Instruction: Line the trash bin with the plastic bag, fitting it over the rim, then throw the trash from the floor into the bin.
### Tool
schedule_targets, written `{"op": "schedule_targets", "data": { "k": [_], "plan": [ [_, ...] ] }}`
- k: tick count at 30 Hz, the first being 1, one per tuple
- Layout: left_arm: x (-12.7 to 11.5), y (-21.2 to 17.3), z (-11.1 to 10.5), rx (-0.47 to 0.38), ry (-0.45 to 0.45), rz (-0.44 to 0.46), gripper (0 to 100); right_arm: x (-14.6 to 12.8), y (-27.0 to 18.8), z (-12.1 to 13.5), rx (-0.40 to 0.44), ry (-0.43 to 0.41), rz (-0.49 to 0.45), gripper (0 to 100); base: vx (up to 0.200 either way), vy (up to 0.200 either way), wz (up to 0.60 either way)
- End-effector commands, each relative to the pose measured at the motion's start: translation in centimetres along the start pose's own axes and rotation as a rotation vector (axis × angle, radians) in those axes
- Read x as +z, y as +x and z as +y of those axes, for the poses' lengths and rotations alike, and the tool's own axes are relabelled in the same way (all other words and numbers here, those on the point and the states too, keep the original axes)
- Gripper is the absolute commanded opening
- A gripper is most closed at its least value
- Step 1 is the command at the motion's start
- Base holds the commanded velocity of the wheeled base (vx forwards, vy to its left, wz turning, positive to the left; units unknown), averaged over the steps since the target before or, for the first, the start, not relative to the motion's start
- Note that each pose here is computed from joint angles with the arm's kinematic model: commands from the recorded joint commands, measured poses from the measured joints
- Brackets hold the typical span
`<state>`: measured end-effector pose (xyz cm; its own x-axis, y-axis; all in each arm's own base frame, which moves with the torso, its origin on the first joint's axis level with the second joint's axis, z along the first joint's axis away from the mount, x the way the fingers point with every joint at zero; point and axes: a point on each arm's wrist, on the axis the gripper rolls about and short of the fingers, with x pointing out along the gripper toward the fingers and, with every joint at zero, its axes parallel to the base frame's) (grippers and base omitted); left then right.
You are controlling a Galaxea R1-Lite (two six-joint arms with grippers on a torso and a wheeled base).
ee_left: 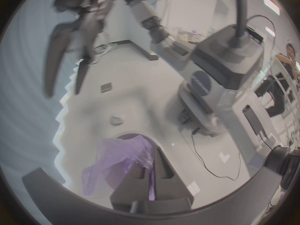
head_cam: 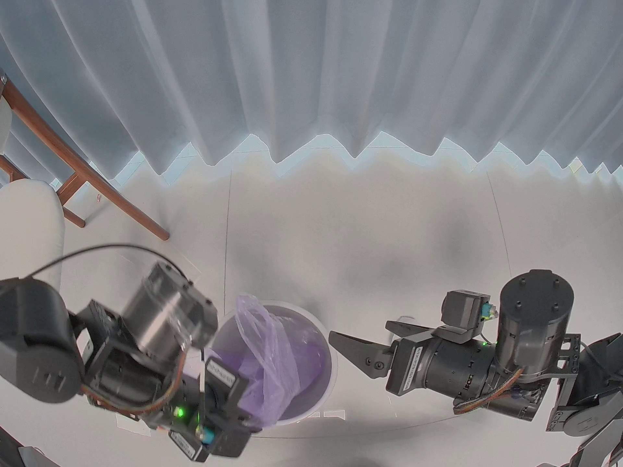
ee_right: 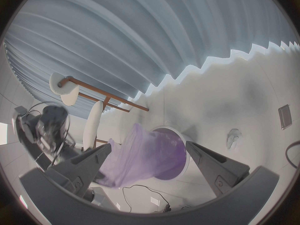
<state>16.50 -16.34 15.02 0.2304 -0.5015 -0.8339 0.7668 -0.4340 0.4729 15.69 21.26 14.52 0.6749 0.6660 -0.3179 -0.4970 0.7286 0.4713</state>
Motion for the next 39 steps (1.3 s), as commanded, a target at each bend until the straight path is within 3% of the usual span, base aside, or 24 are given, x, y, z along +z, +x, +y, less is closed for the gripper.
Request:
{"op": "schedule_targets", "data": {
  "k": [1, 8, 12, 17, 26, 39],
  "plan": [
    [2.0, 0.7, -4.2, -0.101, 0.124, 0.015, 0, -0.4, 2.0, -0.2, -0.024, -0.001, 0.025, 100, 0.000, 0.000, 0.00],
    [0.7, 0.9, -7.0, -0.105, 0.109, 0.087, 0, -1.1, 2.6, -1.3, -0.069, -0.003, 0.053, 100, 0.000, 0.000, 0.00],
    [0.3, 0.5, -8.1, -0.094, 0.040, 0.124, 0, -1.9, 2.5, -1.9, -0.094, -0.011, 0.087, 100, 0.000, 0.000, 0.00],
    [0.3, -0.4, -8.2, -0.044, 0.017, 0.145, 0, -3.6, 2.8, -2.6, -0.121, -0.029, 0.149, 100, 0.000, 0.000, 0.00],
    [0.3, -0.4, -8.1, -0.036, 0.016, 0.158, 0, -4.8, 3.3, -1.9, -0.102, -0.053, 0.189, 100, 0.000, 0.000, 0.00],
    [0.5, -0.3, -7.8, -0.021, -0.015, 0.155, 0, -5.2, 3.4, -1.2, -0.075, -0.083, 0.197, 100, 0.000, 0.000, 0.00]
  ]
}}
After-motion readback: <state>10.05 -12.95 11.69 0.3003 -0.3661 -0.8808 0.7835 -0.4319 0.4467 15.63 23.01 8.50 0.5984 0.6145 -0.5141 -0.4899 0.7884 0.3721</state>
